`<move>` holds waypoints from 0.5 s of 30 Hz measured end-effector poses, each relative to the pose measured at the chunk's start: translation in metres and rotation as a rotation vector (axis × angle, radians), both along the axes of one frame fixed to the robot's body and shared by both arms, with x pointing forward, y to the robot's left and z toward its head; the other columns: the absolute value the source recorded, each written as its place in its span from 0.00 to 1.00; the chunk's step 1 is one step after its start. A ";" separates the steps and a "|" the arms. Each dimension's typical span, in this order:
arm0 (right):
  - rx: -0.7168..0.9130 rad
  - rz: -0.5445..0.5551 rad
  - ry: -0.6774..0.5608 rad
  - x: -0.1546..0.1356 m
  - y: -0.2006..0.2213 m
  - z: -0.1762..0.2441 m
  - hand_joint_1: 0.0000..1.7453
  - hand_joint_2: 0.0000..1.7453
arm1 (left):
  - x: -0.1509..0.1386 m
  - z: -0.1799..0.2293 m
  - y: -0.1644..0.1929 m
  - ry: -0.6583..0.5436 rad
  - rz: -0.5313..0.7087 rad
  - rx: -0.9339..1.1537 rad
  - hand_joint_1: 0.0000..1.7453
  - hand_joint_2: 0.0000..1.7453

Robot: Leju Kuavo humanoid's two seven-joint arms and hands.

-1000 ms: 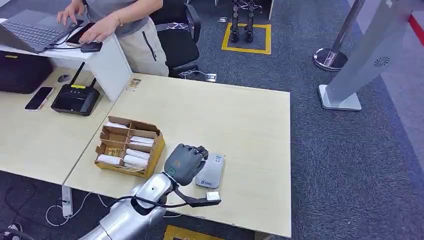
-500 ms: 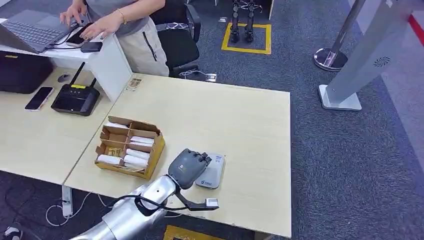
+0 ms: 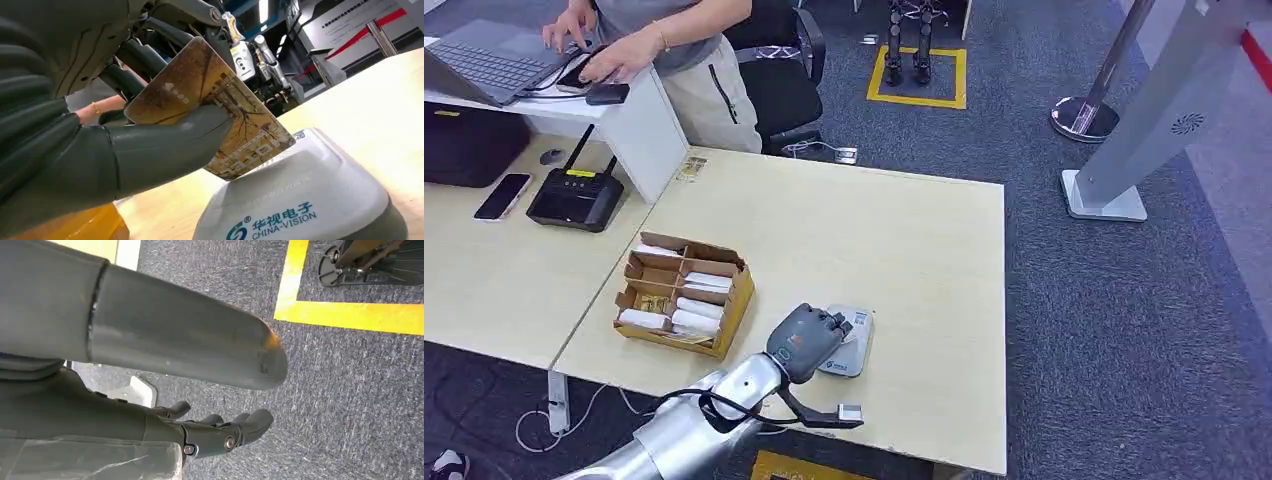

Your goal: Pass the card to the sensor for recognition and then transmit it.

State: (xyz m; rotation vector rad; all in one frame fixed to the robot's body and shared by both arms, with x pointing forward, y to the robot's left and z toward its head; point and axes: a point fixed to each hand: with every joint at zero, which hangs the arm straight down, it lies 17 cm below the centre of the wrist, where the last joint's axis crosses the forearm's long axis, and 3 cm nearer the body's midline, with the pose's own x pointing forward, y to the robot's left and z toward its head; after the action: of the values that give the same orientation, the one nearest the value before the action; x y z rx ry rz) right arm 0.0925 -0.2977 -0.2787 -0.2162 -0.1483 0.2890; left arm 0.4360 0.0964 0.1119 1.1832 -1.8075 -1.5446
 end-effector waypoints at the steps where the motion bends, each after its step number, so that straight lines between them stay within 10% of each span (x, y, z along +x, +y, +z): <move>1: 0.000 0.000 -0.001 0.000 0.000 0.000 0.00 0.00 | 0.000 0.000 0.000 0.000 -0.001 -0.001 1.00 1.00; 15: -0.008 -0.001 -0.005 0.001 -0.002 0.000 0.00 0.00 | 0.010 0.079 0.051 -0.247 0.081 -0.110 1.00 1.00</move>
State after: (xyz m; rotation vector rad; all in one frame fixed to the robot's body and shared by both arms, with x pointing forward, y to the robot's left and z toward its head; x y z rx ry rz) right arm 0.0934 -0.2993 -0.2785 -0.2253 -0.1521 0.2884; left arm 0.4456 0.1470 0.1908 1.4260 -1.9452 -1.2828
